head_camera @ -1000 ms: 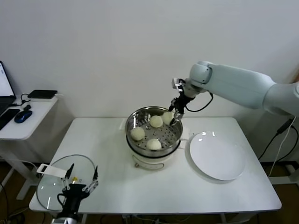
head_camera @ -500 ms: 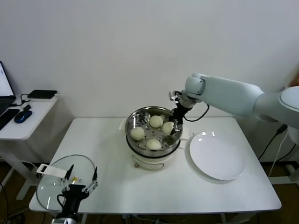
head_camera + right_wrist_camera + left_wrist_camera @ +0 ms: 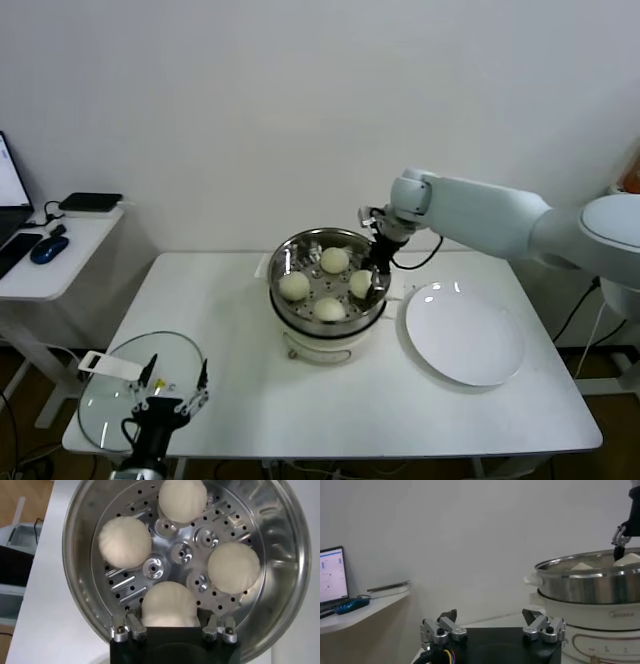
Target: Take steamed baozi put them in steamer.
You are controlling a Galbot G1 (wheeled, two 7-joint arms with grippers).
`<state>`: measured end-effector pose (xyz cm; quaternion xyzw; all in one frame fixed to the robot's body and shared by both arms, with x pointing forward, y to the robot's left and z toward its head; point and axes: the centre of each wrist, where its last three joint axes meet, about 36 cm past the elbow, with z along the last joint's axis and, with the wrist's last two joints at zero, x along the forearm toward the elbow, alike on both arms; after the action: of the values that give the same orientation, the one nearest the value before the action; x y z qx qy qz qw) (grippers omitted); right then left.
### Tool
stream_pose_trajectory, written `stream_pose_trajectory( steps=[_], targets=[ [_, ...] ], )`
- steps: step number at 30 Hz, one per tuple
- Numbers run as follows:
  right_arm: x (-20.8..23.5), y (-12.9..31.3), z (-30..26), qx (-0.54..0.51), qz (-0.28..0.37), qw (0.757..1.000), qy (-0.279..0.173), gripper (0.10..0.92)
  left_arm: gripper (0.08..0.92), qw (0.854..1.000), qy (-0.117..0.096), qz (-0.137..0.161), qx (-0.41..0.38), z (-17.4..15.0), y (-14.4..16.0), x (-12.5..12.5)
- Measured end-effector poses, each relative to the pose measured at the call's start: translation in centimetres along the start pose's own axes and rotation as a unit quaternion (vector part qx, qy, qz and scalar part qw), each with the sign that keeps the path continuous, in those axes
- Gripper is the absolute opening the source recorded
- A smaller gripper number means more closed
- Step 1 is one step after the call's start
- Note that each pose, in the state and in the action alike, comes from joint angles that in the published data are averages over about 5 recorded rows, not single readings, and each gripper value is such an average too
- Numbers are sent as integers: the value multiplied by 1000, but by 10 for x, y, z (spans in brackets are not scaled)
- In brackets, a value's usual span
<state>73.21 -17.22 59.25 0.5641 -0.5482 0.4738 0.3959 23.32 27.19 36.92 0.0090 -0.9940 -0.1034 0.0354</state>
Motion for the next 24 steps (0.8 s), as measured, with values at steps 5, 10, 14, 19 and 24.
stream_pose_trajectory(
  steps=[5, 10, 14, 19, 24],
  targets=[
    [-3, 0, -1, 2, 0, 1000, 2, 730, 823, 1000, 0, 1, 1, 0, 0, 0],
    [-6, 0, -3, 4, -1, 1000, 3, 796, 823, 1000, 0, 0, 1, 0, -1, 0],
    [-7, -1, -5, 5, -2, 1000, 3, 821, 823, 1000, 0, 0, 0, 0, 0, 0],
    [-2, -2, -5, 2, -4, 1000, 0, 823, 823, 1000, 1, 0, 0, 0, 0, 0],
    [4, -4, -8, -2, -6, 1000, -7, 823, 823, 1000, 0, 0, 1, 0, -1, 0]
  ],
)
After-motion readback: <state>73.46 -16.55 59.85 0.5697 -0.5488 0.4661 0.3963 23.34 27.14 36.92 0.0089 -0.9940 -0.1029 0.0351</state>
